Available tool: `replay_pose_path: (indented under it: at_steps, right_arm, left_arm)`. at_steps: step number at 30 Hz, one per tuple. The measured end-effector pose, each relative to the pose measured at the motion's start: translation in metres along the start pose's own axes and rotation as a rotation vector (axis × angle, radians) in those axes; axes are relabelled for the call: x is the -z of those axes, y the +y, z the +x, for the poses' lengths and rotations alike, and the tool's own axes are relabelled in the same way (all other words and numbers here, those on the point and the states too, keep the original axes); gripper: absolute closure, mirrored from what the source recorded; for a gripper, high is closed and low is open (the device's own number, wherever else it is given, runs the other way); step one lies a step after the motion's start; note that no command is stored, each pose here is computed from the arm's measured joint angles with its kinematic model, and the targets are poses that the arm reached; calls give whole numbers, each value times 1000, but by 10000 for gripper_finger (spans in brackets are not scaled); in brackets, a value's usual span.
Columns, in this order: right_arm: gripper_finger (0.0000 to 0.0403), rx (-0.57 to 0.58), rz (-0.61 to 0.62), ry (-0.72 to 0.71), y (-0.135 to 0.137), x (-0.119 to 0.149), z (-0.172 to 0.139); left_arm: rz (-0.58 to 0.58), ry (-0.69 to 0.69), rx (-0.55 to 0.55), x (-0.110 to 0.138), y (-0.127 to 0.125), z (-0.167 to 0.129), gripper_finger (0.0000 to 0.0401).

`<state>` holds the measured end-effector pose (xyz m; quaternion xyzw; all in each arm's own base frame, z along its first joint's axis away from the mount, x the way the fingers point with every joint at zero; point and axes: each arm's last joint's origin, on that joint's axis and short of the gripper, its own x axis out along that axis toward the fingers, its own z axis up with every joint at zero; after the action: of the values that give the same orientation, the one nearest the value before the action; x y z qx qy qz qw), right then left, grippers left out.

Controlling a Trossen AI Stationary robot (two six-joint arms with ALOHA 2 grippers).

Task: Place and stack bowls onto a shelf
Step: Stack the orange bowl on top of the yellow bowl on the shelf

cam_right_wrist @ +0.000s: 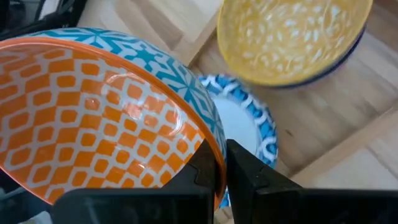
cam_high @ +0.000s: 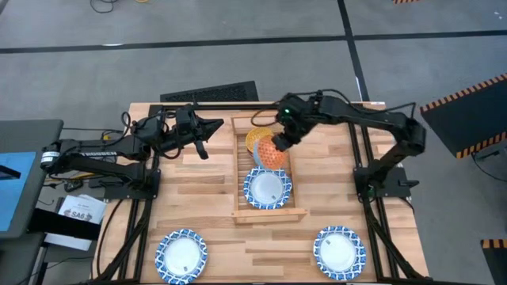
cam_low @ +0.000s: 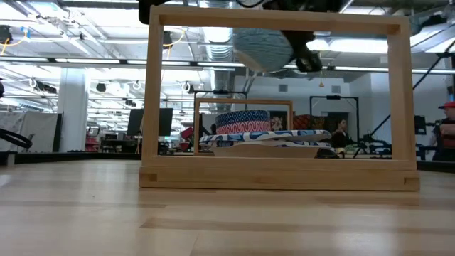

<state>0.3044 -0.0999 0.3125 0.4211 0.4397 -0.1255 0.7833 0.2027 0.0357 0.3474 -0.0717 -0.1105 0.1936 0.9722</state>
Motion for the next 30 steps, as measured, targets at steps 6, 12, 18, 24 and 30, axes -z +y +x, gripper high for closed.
replay_pose_path:
  at_steps: [6, 12, 18, 24, 30]
  right_arm:
    - [364, 46, 75, -3, -1, -24, 13]
    - [364, 67, 141, 5, -3, -33, 25]
    - [364, 105, 213, -40, -4, -36, 27]
    - [364, 136, 290, -98, -3, -37, 25]
    - [364, 204, 355, -171, -8, -40, 23]
  left_arm:
    - [36, 2, -6, 0, 0, 0, 401]
    - [64, 1, -6, 0, 0, 0, 401]
    - [63, 1, -7, 0, 0, 0, 401]
    - [61, 1, -7, 0, 0, 0, 401]
    - [60, 2, -7, 0, 0, 0, 401]
